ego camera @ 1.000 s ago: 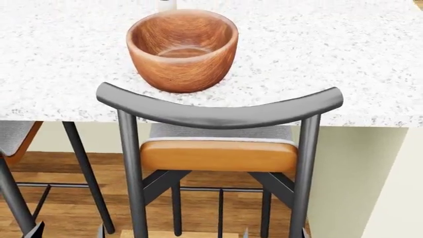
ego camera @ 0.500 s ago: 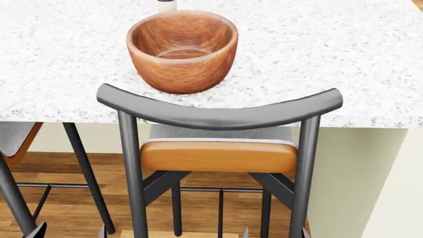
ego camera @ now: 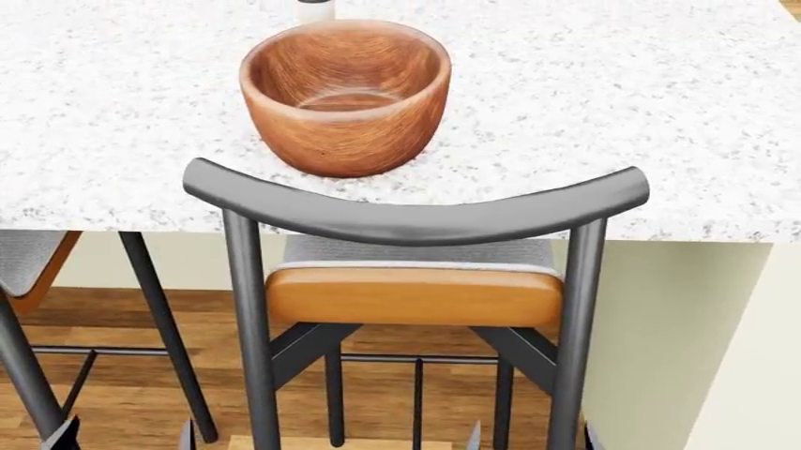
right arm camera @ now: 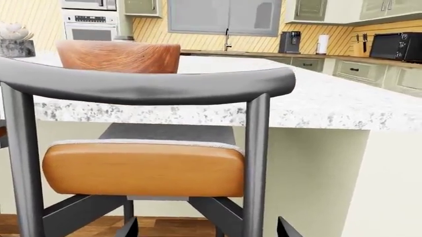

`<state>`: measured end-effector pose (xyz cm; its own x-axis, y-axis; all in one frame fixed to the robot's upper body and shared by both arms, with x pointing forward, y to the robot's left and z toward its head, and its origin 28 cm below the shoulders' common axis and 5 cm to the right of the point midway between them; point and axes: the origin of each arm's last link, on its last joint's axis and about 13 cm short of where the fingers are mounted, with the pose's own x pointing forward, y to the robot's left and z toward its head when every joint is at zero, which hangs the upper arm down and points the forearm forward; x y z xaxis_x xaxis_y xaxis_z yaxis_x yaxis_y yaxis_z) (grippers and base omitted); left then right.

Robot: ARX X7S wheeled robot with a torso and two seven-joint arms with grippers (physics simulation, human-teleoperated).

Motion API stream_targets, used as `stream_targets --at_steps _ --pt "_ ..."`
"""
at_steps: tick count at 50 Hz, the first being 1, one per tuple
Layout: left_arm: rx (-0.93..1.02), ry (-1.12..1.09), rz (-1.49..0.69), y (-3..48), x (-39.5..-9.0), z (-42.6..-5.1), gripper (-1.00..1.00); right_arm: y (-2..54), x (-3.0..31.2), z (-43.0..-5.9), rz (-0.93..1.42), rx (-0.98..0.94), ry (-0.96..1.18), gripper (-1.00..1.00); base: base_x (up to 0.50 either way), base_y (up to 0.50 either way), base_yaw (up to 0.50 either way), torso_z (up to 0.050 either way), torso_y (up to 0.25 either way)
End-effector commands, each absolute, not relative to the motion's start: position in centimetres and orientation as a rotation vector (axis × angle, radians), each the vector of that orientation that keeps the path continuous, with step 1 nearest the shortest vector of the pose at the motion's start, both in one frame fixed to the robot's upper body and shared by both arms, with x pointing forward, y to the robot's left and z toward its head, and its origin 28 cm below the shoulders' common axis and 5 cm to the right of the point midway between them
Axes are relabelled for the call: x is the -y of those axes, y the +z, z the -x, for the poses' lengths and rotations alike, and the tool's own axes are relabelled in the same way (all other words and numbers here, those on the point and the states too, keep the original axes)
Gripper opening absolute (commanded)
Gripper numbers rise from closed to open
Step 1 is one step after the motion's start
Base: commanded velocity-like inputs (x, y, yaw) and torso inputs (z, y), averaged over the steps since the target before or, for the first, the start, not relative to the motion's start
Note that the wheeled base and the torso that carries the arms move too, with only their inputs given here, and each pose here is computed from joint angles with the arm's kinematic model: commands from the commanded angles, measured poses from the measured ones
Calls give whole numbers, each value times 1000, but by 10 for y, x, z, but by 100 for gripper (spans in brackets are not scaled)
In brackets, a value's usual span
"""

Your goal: Place the cup inside the bowl on the dining table and move the bowl to any counter.

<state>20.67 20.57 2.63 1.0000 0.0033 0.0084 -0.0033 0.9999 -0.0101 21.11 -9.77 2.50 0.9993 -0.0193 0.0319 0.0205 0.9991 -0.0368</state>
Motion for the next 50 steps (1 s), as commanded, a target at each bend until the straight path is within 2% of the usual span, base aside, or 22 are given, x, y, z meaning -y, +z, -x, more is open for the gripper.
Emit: stream_targets --at_steps 1,12,21,25,27,35,43,50 --pt "13 18 7 52 -205 -212 100 58 107 -212 48 98 -40 100 0 0 0 0 0" --pt "47 -62 40 122 -212 -223 100 135 127 -208 103 222 -39 100 0 0 0 0 0" --pt "117 -124 64 206 -223 -236 100 204 150 -195 142 297 -55 100 0 0 0 0 0" --pt "133 -114 60 232 -231 -241 100 232 155 -191 165 324 -50 100 0 0 0 0 0" --pt "160 -90 -14 245 -239 -246 100 246 160 -190 161 328 -43 100 0 0 0 0 0" --pt "167 -62 6 290 -255 -267 100 300 181 -198 196 321 -22 100 0 0 0 0 0" --pt "161 -62 -2 327 -266 -282 100 360 197 -239 220 268 74 100 0 0 0 0 0" --pt "162 -82 -34 351 -266 -292 100 388 200 -278 167 232 137 100 0 0 0 0 0"
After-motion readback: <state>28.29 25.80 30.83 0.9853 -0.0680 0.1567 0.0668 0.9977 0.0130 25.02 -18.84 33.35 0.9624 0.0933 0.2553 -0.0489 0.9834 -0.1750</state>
